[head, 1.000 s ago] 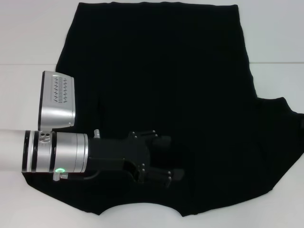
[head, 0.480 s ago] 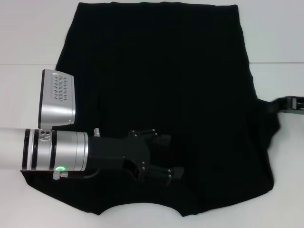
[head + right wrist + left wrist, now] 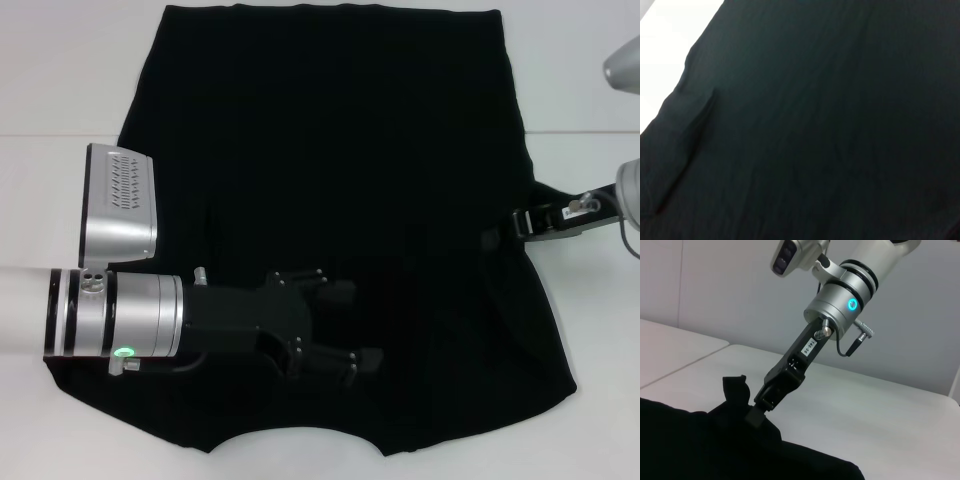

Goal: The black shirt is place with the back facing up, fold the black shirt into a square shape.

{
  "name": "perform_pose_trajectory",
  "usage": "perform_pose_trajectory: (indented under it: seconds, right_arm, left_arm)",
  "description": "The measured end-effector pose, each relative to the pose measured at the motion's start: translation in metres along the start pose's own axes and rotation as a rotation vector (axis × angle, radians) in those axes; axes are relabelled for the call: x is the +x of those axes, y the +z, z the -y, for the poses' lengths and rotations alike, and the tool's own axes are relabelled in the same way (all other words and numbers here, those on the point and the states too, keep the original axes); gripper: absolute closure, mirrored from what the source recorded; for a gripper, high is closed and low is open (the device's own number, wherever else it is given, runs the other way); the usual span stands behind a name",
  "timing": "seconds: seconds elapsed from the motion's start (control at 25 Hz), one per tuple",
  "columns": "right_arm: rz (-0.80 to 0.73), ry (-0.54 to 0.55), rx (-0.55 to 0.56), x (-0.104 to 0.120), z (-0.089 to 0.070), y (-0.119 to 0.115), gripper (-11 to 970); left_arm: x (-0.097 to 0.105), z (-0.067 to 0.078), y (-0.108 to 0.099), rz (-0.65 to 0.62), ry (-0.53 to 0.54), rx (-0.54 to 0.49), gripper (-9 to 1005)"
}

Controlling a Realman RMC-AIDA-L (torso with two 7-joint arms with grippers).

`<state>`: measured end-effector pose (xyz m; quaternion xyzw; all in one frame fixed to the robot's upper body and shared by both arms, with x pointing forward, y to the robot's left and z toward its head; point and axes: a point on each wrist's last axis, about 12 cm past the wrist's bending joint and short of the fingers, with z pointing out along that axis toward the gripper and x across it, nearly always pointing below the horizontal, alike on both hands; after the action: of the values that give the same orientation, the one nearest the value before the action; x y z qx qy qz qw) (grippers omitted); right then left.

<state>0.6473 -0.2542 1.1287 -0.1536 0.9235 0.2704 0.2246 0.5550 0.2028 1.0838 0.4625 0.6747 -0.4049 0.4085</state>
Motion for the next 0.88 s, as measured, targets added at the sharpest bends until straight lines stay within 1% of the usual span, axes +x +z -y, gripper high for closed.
perform_pose_trajectory:
  seconds: [0.24,0.48,0.64,0.76,0.88]
  right_arm:
    - [-0.020,-0.018,-0.016,-0.001,-0.011,0.009,901]
    - [-0.079,-0.069,-0.071,-0.002,-0.032,0.019,866]
    - [-0.101,-0.081,-0.065,-0.004,-0.036,0.021,843]
    - [-0.097,-0.075,-0.058,-0.004,-0.035,0.020,744]
    - [-0.065,-0.034,-0.028,-0.004,-0.025,0.015,644]
  left_arm:
    - [0.001,-0.002,0.000,-0.006,-0.001,-0.021,48]
    - [0.000,-0.005,-0.001,-0.011,-0.001,-0.037,47]
    - [0.001,-0.007,-0.002,-0.015,-0.011,-0.052,47]
    - [0.002,-0.007,-0.002,-0.016,-0.013,-0.055,47]
    - [0.002,-0.007,-0.002,-0.016,-0.013,-0.055,47]
